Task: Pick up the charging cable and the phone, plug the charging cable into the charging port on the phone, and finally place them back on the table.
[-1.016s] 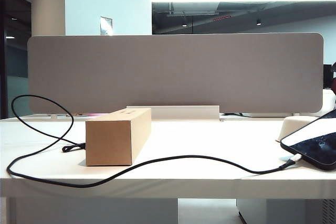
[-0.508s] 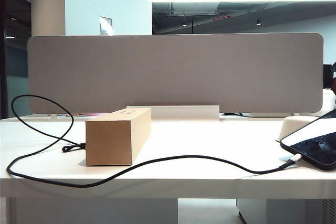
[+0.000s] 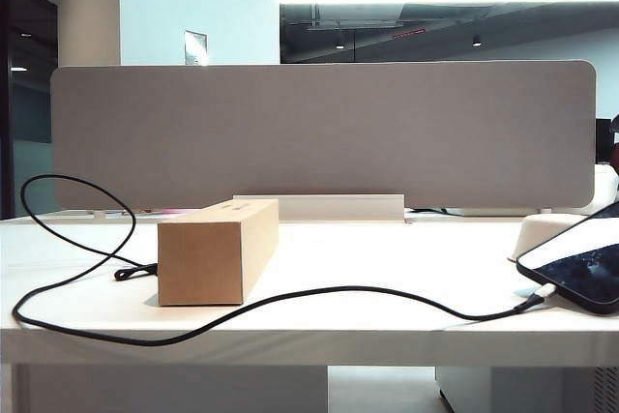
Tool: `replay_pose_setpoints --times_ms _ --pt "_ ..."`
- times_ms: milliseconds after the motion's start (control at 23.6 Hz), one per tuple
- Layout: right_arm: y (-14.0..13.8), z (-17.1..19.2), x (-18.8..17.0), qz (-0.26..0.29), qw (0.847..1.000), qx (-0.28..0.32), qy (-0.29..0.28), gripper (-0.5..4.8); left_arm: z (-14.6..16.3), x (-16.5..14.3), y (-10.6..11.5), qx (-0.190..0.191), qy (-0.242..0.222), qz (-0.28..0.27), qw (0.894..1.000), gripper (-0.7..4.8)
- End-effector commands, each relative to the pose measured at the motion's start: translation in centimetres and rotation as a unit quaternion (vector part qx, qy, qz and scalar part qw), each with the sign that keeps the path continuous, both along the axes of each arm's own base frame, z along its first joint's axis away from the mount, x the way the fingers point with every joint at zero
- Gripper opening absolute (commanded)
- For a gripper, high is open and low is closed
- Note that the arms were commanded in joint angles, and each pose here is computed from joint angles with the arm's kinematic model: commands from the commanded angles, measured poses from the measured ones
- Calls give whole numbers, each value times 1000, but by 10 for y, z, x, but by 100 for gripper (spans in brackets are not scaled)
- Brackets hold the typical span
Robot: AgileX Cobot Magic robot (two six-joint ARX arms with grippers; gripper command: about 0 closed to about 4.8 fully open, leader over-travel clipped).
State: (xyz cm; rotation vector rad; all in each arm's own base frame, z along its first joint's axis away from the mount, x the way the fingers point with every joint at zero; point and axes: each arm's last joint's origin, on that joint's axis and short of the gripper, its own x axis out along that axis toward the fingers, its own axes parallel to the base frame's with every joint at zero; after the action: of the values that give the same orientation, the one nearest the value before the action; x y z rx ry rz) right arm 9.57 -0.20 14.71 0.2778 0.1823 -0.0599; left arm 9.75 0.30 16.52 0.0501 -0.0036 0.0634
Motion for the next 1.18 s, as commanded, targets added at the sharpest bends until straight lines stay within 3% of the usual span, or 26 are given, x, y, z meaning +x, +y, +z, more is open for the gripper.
replay_pose_setpoints --times_ms 42,381,635,1185 --pt "0 -1 0 -2 1000 -2 -3 -5 2 0 0 -3 -7 1 1000 -6" --pt "0 -1 0 -2 1000 -4 -3 -5 2 0 0 -3 -7 1 1000 -6" --pt "-3 6 1 -24 987 -159 -28 -5 2 0 0 -3 -7 1 1000 -6" --pt "-3 7 1 -23 986 -160 -31 -5 2 0 0 -3 -7 1 1000 -6"
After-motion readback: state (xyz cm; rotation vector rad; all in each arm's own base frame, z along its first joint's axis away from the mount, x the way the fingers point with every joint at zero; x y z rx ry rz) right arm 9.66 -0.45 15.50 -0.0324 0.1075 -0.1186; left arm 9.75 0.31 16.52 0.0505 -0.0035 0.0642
